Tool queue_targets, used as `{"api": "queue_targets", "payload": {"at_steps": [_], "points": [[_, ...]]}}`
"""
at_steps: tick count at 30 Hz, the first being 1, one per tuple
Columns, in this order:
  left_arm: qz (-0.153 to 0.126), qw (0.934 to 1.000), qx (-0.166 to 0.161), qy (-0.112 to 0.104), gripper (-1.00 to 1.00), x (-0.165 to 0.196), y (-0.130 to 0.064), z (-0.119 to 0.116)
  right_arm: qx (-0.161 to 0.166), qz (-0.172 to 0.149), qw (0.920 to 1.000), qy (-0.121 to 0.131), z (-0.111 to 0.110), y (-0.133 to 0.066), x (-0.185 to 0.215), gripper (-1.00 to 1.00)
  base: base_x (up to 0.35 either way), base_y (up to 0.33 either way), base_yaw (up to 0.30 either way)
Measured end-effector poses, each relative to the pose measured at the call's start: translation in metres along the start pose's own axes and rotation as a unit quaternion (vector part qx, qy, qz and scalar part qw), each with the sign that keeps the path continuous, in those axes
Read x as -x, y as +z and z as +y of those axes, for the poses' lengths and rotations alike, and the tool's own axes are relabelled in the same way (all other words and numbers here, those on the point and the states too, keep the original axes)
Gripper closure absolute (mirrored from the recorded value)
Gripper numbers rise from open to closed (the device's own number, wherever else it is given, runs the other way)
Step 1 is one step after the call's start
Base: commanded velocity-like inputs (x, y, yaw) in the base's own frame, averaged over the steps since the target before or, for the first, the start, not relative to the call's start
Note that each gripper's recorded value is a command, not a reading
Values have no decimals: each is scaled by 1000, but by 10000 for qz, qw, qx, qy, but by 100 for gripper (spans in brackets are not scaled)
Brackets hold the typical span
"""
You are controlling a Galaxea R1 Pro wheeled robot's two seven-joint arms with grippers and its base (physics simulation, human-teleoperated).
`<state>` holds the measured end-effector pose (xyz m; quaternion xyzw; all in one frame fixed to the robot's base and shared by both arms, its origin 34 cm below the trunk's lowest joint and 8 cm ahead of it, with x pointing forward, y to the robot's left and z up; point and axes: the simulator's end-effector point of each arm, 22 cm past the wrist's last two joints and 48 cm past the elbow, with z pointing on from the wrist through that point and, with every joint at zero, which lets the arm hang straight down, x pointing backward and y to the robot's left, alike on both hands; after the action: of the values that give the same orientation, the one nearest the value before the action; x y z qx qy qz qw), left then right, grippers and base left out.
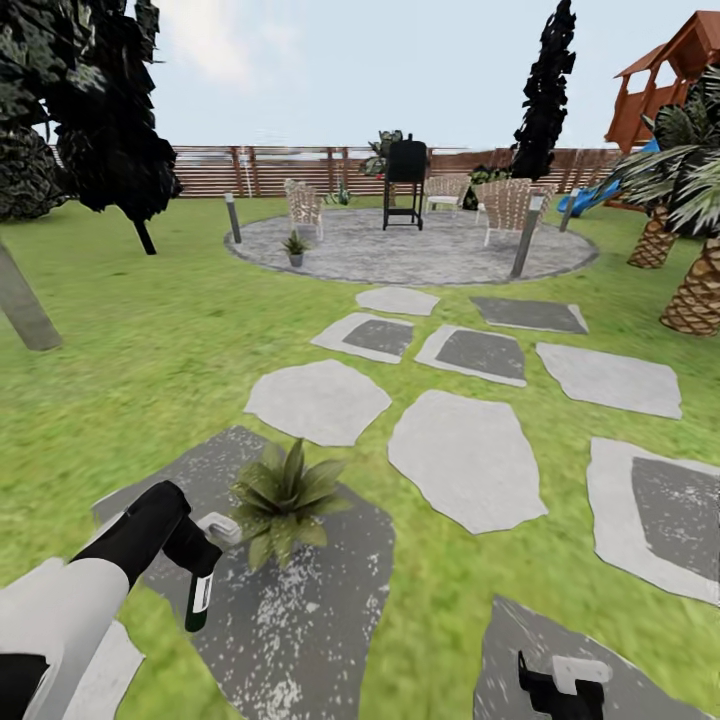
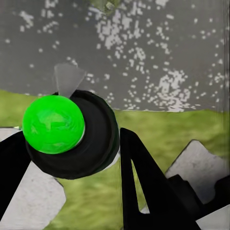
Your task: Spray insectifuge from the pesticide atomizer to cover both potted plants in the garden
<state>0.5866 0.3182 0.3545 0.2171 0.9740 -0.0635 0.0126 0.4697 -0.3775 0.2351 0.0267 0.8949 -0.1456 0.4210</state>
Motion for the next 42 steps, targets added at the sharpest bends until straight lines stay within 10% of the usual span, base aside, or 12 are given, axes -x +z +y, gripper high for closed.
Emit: {"api": "queue_targets", "payload": {"at_steps": [42], "points": [[13, 10000, -3, 1, 100, -1, 1, 0, -1, 0, 10000, 1, 0, 0, 0, -100, 70, -270, 187]]}}
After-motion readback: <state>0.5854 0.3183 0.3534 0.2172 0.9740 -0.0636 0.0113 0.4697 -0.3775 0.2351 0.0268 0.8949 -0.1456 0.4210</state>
